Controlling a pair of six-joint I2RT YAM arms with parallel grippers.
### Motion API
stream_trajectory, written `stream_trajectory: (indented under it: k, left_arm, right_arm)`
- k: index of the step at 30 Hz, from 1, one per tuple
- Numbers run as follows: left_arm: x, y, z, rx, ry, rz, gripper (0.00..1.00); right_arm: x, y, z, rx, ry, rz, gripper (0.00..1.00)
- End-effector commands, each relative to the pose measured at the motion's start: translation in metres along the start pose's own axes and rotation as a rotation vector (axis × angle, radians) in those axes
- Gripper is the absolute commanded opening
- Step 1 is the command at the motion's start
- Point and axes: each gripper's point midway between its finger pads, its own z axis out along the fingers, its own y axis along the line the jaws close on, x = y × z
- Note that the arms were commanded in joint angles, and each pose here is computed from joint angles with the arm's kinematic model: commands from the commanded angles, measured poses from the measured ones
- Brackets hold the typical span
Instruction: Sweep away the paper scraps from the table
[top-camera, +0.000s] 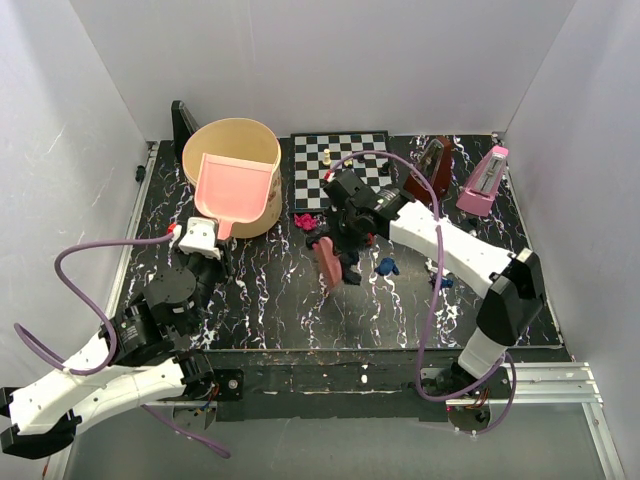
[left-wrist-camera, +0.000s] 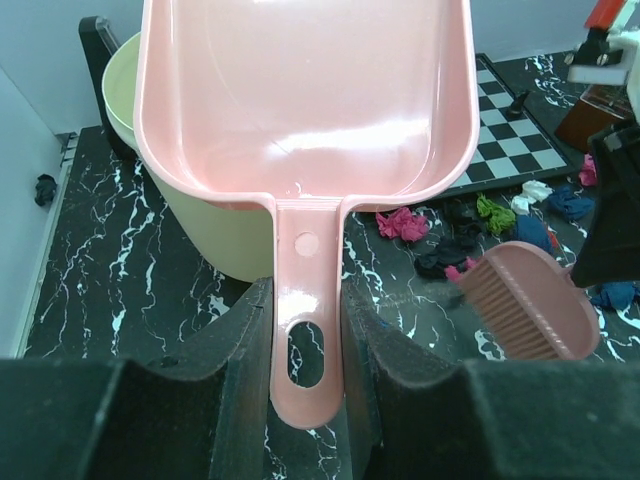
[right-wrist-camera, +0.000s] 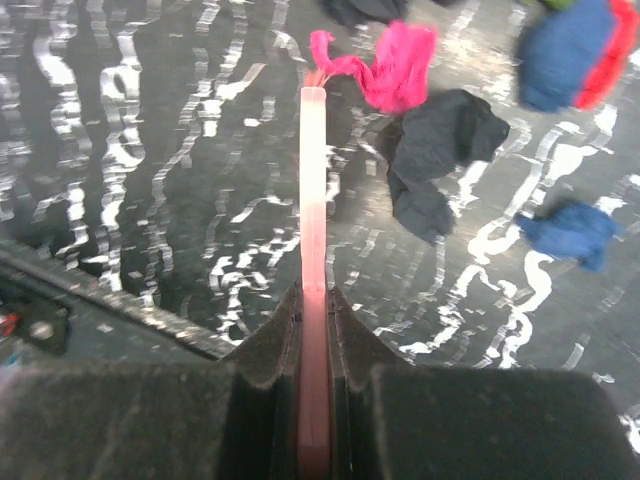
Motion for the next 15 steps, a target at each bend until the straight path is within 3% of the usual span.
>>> stream_trajectory:
  k: [1, 8, 15]
  left_arm:
    - [-0.004, -0.002, 0.0, 0.023, -0.032, -0.017, 0.0]
    - [0.0, -0.006, 0.0, 0.043, -0.03, -0.021, 0.0]
    - [0.004, -0.006, 0.0, 0.045, -0.025, -0.015, 0.0]
  right_arm:
    - [-0.049, 0.056, -0.029, -0.371, -0.181, 0.042, 0.01]
    - [-0.094, 0.058, 0.006, -0.4, -0.196, 0.212, 0.01]
    - [-0.108, 0.029, 0.073, -0.356, -0.138, 0.386, 0.01]
